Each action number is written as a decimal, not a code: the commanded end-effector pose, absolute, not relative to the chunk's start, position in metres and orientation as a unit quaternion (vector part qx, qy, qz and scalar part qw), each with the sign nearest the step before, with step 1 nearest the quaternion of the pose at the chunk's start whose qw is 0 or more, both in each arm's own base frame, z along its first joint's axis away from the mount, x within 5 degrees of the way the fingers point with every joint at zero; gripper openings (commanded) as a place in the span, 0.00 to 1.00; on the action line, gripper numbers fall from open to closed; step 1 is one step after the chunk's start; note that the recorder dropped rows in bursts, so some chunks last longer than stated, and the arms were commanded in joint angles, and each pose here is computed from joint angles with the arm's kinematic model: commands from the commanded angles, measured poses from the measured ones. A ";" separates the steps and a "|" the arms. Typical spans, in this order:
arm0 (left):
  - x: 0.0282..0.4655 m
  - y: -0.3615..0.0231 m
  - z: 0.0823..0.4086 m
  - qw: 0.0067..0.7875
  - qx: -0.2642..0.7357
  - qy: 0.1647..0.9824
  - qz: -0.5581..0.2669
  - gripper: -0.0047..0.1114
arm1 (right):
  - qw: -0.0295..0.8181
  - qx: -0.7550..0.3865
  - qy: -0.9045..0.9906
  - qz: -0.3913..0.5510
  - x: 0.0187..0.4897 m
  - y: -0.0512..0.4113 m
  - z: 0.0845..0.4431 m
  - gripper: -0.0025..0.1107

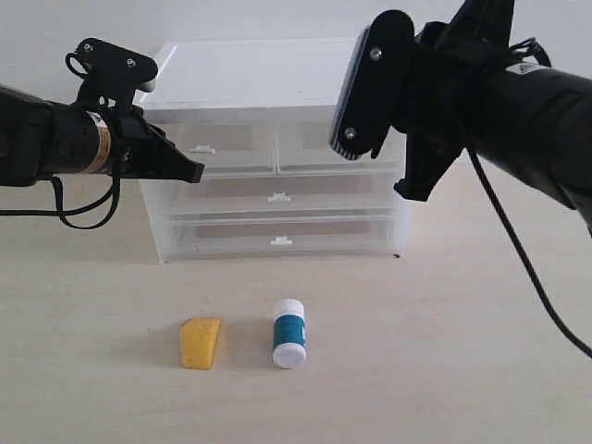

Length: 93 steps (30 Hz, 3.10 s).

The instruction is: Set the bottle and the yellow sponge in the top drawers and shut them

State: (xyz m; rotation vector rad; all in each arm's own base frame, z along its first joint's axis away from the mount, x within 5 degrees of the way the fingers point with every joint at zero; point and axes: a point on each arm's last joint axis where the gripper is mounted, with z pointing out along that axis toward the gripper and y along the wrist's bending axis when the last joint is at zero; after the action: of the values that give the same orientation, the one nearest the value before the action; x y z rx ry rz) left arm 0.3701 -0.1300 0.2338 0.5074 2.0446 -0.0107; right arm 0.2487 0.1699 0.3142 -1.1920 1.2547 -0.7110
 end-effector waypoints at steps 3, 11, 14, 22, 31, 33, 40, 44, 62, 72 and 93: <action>0.371 -0.129 0.238 0.501 0.205 0.841 0.000 0.07 | 0.580 -0.548 0.495 -0.344 0.256 0.179 0.303 0.32; 0.371 -0.129 0.238 0.501 0.205 0.841 0.000 0.07 | 0.554 -0.572 0.468 -0.384 0.271 0.190 0.276 0.32; 0.371 -0.129 0.238 0.501 0.205 0.841 0.000 0.07 | 0.547 -0.562 0.473 -0.401 0.276 0.190 0.268 0.32; 0.371 -0.129 0.238 0.501 0.205 0.841 0.000 0.07 | 0.548 -0.540 0.470 -0.433 0.290 0.197 0.241 0.32; 0.371 -0.129 0.238 0.501 0.205 0.841 0.000 0.07 | 0.567 -0.526 0.463 -0.434 0.297 0.204 0.223 0.32; 0.371 -0.129 0.238 0.501 0.205 0.841 0.000 0.07 | 0.569 -0.512 0.460 -0.450 0.299 0.203 0.217 0.32; 0.371 -0.129 0.238 0.501 0.205 0.841 0.000 0.07 | 0.600 -0.471 0.452 -0.463 0.304 0.206 0.202 0.32; 0.371 -0.129 0.238 0.501 0.205 0.841 0.000 0.07 | 0.611 -0.458 0.469 -0.444 0.305 0.207 0.192 0.32; 0.371 -0.129 0.238 0.501 0.205 0.841 0.000 0.07 | 0.607 -0.492 0.452 -0.430 0.308 0.213 0.171 0.32; 0.371 -0.129 0.238 0.501 0.205 0.841 -0.001 0.07 | 0.604 -0.485 0.454 -0.440 0.319 0.198 0.171 0.32; 0.371 -0.129 0.238 0.500 0.206 0.841 -0.002 0.07 | 0.606 -0.484 0.462 -0.431 0.331 0.200 0.174 0.32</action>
State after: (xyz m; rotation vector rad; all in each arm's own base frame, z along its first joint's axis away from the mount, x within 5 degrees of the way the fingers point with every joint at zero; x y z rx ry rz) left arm 0.3701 -0.1300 0.2339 0.5073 2.0442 -0.0107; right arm 0.3287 0.2009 0.1782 -1.0987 1.0527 -1.0064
